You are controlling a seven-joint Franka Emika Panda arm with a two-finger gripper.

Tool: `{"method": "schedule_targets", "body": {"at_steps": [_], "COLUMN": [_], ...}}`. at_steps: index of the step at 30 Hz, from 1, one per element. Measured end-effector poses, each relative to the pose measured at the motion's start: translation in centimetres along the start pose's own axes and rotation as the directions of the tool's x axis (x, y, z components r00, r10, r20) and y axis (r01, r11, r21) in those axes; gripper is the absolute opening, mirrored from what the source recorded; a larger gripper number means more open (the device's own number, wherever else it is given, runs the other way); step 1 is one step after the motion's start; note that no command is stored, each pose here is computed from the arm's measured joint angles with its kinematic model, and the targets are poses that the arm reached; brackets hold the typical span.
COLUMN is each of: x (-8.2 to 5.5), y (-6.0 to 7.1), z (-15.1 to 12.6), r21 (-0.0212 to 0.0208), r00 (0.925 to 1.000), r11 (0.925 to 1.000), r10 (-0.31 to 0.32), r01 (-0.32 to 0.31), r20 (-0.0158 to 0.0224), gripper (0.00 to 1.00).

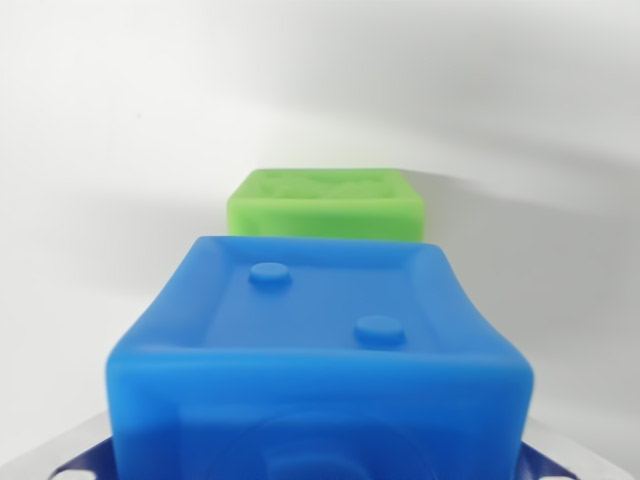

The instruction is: Stack cube

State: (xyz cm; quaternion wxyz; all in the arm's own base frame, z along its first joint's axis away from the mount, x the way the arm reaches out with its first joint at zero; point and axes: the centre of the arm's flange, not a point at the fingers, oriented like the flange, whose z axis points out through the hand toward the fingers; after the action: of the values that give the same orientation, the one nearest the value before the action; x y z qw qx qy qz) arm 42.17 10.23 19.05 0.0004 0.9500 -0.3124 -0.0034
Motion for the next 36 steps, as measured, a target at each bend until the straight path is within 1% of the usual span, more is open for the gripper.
{"method": "schedule_targets", "body": {"at_steps": [4, 8, 10, 12, 20, 21, 36], "x": [0.0, 0.0, 0.0, 0.0, 0.0, 0.0, 0.0], "y": [0.0, 0.0, 0.0, 0.0, 0.0, 0.0, 0.0], "z": [0.7, 1.3, 1.5, 1.8, 2.1, 2.2, 2.1], "r21": [0.0007, -0.0001, 0.0004, 0.0002, 0.0007, 0.0006, 0.0010], "r00": [1.0000, 1.0000, 1.0000, 1.0000, 1.0000, 1.0000, 1.0000], "r11": [1.0000, 1.0000, 1.0000, 1.0000, 1.0000, 1.0000, 1.0000], "r10": [0.001, 0.001, 0.000, 0.000, 0.000, 0.000, 0.000], "r01": [-0.001, -0.001, 0.000, 0.000, 0.000, 0.000, 0.000], "r20": [-0.0003, 0.0000, -0.0007, -0.0004, -0.0011, -0.0011, -0.0016], "gripper": [0.00, 0.00, 0.00, 0.00, 0.00, 1.00, 1.00]}}
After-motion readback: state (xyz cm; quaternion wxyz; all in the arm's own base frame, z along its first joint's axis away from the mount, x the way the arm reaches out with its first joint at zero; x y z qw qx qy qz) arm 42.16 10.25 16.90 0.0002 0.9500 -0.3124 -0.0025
